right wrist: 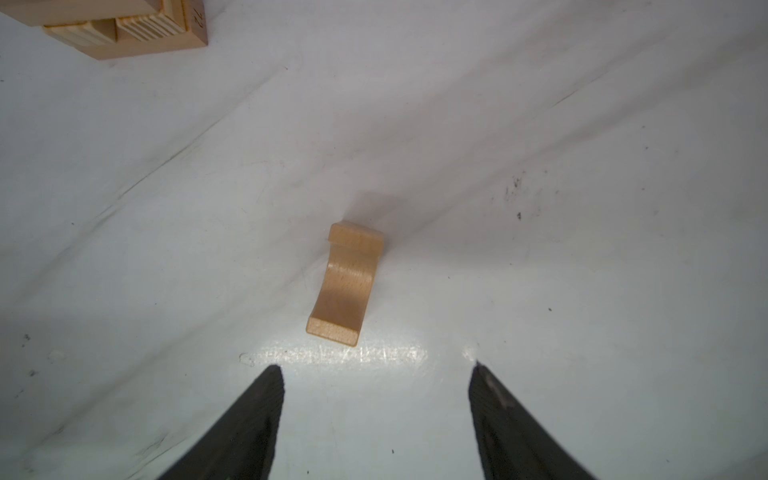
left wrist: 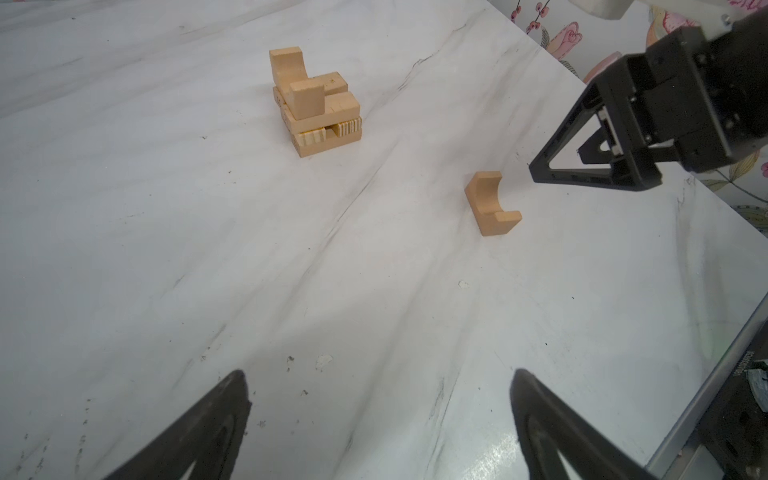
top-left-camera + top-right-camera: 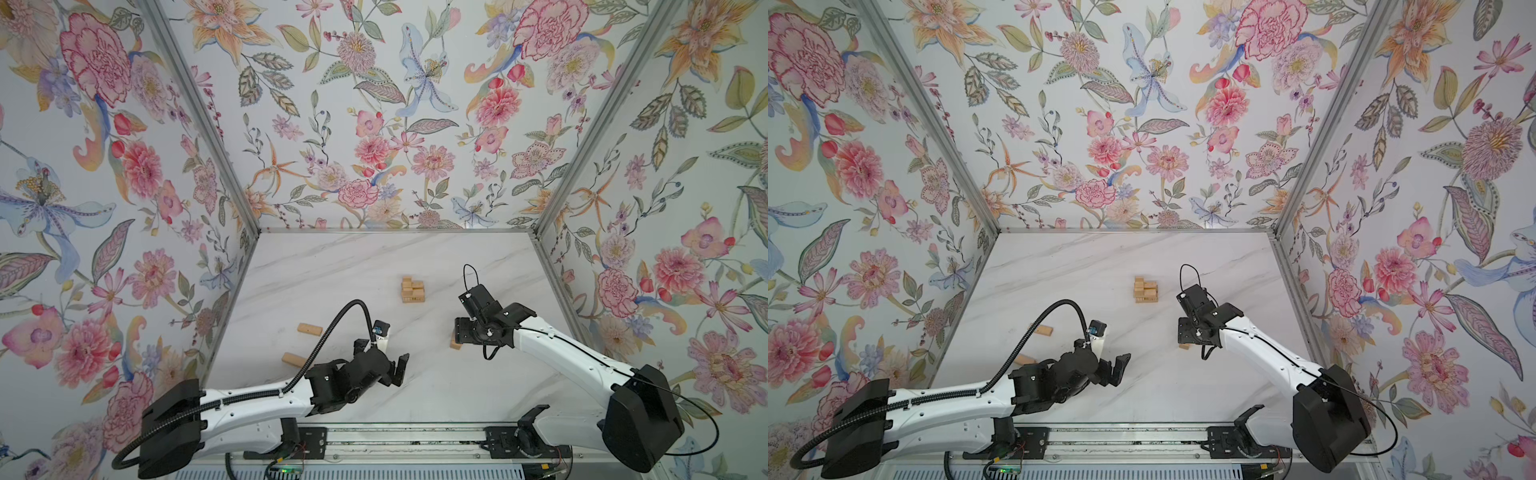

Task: Build the wood block tower
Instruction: 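Move the right gripper to the second arch block and lower around it, then close the right gripper on the upright end of the second arch block, then lift and carry the second arch block with the right gripper toward the stack, then lower the arch block with the right gripper beside the first arch on the stack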

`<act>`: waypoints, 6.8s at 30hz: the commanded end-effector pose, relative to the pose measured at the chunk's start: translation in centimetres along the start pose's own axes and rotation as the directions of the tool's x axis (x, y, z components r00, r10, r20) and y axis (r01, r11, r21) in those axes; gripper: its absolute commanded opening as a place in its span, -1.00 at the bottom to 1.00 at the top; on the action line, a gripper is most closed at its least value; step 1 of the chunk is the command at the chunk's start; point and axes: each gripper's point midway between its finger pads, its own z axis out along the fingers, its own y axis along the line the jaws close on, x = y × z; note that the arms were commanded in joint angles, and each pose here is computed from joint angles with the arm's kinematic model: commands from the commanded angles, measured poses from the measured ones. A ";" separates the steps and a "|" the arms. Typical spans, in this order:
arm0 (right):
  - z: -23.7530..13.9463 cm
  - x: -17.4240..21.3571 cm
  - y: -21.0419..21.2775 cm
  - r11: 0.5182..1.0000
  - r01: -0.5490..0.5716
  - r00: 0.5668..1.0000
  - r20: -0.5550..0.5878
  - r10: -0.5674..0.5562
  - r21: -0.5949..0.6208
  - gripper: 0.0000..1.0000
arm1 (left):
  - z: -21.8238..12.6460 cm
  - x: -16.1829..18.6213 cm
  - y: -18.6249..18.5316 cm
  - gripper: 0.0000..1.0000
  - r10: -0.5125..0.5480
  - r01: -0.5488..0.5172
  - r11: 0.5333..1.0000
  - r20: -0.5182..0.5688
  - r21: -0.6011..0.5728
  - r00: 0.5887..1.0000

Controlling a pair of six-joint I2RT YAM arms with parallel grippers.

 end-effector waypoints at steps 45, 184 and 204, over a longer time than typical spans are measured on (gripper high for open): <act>8.4 1.3 1.4 0.999 -0.023 0.986 -0.166 0.031 0.047 -0.18 | -1.2 -0.5 3.5 0.99 -0.046 0.054 0.994 0.088 -0.091 0.995; 5.9 -17.4 13.6 0.978 0.084 0.993 -0.060 -0.097 -0.191 -0.03 | -0.7 -8.2 11.7 0.98 -0.059 0.087 0.963 0.118 -0.254 0.991; 4.0 -17.0 14.1 0.981 0.109 0.992 -0.045 -0.117 -0.163 0.76 | -3.0 -8.8 12.5 0.98 -0.064 0.109 0.954 0.166 -0.279 0.984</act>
